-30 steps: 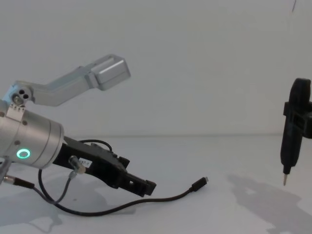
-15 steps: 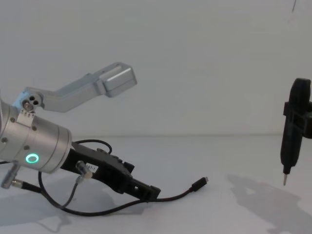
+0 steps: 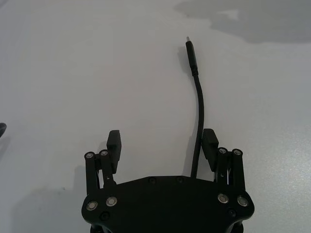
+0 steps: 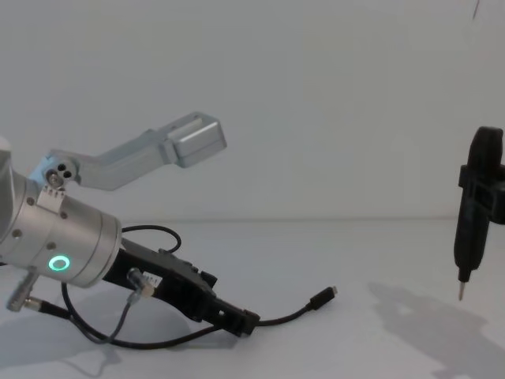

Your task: Pick up the data cable with the one hand.

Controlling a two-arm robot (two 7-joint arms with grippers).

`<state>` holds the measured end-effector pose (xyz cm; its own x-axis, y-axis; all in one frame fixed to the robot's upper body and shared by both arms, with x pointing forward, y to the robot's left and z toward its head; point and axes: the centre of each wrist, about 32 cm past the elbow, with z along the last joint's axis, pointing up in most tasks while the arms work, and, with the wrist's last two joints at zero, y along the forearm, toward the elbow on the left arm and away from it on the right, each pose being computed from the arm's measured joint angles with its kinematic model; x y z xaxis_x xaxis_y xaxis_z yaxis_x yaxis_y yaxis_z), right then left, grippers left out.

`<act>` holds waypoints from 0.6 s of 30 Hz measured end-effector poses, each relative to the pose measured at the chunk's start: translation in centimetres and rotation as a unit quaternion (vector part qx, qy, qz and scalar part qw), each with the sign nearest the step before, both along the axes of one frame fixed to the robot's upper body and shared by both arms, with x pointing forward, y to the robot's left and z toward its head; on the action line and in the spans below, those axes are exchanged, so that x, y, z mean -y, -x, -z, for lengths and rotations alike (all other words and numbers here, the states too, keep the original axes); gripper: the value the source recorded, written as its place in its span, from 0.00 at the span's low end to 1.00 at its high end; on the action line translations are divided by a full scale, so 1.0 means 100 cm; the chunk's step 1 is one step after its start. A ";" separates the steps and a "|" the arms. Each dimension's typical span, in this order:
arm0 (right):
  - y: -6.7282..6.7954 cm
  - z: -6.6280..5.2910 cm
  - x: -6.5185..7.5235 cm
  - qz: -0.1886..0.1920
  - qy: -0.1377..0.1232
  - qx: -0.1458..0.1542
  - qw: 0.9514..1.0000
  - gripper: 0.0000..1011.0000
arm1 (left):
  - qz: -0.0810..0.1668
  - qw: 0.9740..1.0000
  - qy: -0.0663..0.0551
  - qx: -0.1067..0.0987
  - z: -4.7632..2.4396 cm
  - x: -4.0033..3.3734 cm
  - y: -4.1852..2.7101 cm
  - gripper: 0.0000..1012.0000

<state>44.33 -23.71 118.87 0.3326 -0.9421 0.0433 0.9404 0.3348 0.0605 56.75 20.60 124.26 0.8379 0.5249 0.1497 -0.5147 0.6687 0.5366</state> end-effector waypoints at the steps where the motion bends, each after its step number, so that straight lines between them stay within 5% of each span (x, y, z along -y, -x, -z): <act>1: 0.000 0.000 0.000 0.000 0.000 0.000 1.000 0.28 | 0.000 1.000 -0.001 -0.001 0.0000 0.0004 -0.0002 0.99; 8: 0.000 0.000 0.000 0.000 0.000 0.000 1.000 0.28 | -0.004 1.000 -0.004 -0.008 0.0007 0.0024 -0.0011 0.97; 18: 0.000 0.000 0.000 0.000 0.000 0.000 1.000 0.28 | -0.006 1.000 -0.007 -0.014 0.0014 0.0041 -0.0017 0.79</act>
<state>44.33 -23.71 118.87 0.3326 -0.9421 0.0432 0.9404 0.3348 0.0605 56.92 20.19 124.12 0.8351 0.5334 0.1346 -0.5081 0.6541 0.5603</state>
